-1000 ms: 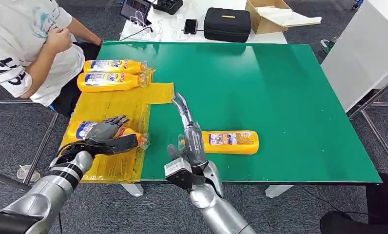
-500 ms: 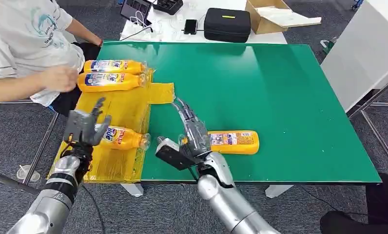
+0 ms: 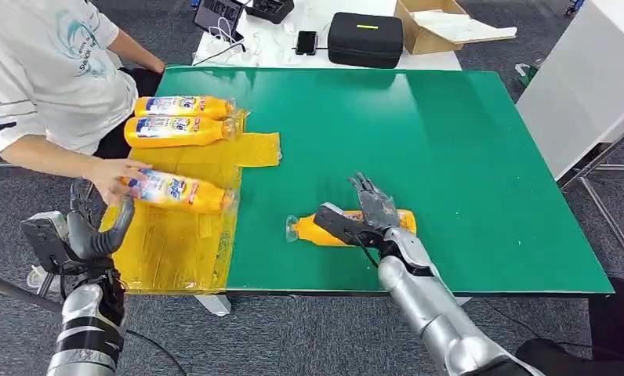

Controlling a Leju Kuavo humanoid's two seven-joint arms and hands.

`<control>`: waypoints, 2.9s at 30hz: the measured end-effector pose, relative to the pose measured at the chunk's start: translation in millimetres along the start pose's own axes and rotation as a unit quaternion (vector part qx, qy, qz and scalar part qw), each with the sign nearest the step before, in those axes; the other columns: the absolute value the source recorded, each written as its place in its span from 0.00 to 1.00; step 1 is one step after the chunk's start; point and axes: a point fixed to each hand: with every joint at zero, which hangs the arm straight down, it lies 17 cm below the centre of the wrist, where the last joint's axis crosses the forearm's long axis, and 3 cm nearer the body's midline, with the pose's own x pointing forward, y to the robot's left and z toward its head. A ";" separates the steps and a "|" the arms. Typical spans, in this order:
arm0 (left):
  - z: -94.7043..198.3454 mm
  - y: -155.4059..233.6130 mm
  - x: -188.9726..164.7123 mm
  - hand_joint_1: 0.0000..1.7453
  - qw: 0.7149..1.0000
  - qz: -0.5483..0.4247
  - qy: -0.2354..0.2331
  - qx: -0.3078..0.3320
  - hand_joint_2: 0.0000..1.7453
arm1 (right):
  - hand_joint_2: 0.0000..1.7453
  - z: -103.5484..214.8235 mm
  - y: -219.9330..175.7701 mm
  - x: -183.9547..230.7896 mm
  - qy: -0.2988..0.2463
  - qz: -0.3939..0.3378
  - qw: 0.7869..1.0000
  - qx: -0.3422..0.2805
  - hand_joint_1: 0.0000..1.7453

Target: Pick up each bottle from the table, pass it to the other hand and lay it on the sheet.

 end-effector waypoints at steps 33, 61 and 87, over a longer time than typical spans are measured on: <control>7.9 -13.7 -18.6 0.00 0.999 0.006 0.028 -0.013 1.00 | 1.00 6.1 24.5 -30.7 -0.010 -0.003 0.993 0.121 0.00; 14.7 -18.6 -41.5 0.00 0.996 0.049 0.071 -0.010 1.00 | 1.00 13.4 29.3 -70.1 0.006 0.112 0.970 0.217 1.00; 65.6 -148.3 -3.6 0.00 0.935 0.286 0.131 -0.165 1.00 | 1.00 94.7 -125.6 52.6 -0.152 -0.086 0.918 -0.355 1.00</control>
